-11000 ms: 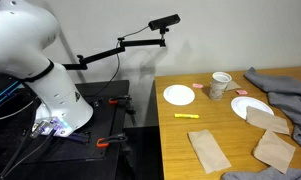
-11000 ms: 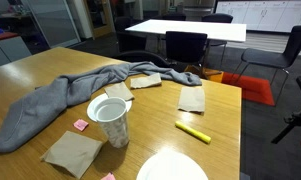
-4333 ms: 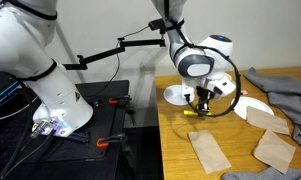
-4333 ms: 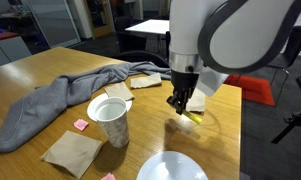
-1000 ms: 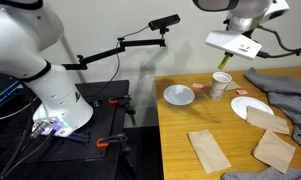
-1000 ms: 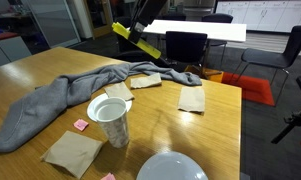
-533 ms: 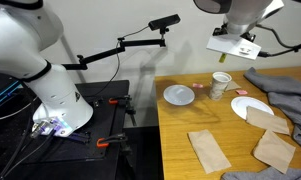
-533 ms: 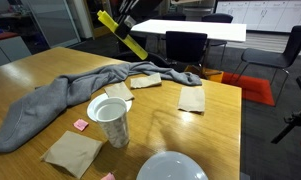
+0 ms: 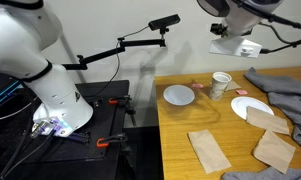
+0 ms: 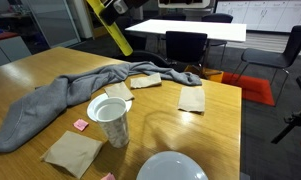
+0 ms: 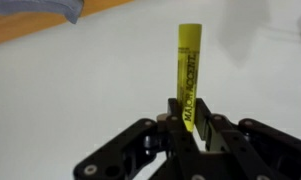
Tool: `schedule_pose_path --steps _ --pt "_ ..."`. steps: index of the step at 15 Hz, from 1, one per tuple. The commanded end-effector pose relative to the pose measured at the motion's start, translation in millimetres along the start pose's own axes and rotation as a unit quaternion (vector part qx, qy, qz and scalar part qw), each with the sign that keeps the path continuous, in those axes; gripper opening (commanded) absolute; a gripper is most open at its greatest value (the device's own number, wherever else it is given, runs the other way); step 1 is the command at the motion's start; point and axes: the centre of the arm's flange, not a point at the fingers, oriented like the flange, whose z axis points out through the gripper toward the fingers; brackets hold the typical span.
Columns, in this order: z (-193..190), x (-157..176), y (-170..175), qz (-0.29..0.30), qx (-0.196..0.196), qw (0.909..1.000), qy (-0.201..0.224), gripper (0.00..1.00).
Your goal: Put the yellow marker inside the white cup
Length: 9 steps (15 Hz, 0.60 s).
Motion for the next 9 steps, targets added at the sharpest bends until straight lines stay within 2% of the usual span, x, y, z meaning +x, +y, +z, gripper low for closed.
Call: schedule_pose_path --steps 1,3,4,9 --pt "0.2 0.8 -0.6 -0.008 0.008 0.9999 0.01 0.19" --pt "0.0 1.2 -0.4 -0.015 0.012 0.9997 0.016 0.19" --pt "0.1 1.3 -0.3 -0.015 0.012 0.9997 0.016 0.05" --pt "7.1 -13.4 6.4 -0.021 -0.006 0.9988 0.043 0.05"
